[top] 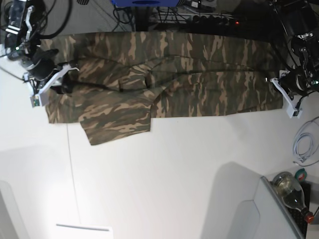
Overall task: Layout the t-shirt on the table in an organized manner, then fold the t-shirt properly
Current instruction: 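Lay the folded half down along the collar edge with both grippers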
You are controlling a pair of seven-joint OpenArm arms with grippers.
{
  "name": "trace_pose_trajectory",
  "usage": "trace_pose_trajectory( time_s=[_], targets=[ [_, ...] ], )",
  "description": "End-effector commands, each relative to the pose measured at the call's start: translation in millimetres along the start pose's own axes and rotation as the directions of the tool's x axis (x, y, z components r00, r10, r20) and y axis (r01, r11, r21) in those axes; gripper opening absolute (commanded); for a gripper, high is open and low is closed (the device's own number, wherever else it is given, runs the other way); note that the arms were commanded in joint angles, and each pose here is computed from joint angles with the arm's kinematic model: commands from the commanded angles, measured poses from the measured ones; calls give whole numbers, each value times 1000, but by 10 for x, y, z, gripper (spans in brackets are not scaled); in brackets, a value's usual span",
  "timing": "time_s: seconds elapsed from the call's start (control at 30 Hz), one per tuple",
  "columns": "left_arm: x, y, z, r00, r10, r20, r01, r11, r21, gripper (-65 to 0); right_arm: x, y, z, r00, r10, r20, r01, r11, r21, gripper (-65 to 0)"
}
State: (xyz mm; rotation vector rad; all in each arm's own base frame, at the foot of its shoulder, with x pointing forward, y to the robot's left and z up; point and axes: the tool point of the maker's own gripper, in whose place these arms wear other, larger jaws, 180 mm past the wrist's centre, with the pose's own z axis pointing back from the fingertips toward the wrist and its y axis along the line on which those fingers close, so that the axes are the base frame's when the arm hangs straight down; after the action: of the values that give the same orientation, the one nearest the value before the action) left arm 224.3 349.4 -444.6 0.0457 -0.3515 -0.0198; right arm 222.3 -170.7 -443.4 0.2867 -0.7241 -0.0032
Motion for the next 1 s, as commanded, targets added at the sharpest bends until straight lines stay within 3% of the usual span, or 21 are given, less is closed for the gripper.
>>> trace_pose_trajectory(
  time_s=[0.0, 0.1, 0.17, 0.27, 0.4, 0.63, 0.77, 0.97],
  targets=[
    [146, 97, 85, 999, -13, 42, 12, 1000, 21, -650, 146, -41, 54, 998, 1, 61, 0, 1000, -18, -443],
    [147, 114, 93, 999, -10, 43, 9, 1000, 25, -650, 82, -4, 39, 994, 94, 63, -91, 995, -51, -278],
    [142, 137, 98, 999, -9, 41, 8, 1000, 28, -650, 1, 66, 12, 976, 212, 45, -208, 976, -67, -215],
    [156, 140, 108, 999, -10, 46, 8, 1000, 29, -650, -58, 59, -21, 939, 343, 16, -340, 935, -97, -225],
    [165, 125, 97, 999, -5, 48, 4, 1000, 24, -650, -183, -65, -138, 914, 403, -53, -407, 905, -121, -231],
    [174, 115, 95, 999, -3, 52, 2, 1000, 20, -650, -189, -110, -247, 919, 388, -64, -393, 912, -115, -266],
    [175, 121, 98, 999, -4, 52, 3, 1000, 22, -650, -103, -87, -284, 917, 396, -50, -399, 910, -112, -318],
    [169, 131, 98, 999, -5, 49, 4, 1000, 25, -650, -173, -190, -343, 915, 394, -84, -401, 910, -104, -618]
  ],
)
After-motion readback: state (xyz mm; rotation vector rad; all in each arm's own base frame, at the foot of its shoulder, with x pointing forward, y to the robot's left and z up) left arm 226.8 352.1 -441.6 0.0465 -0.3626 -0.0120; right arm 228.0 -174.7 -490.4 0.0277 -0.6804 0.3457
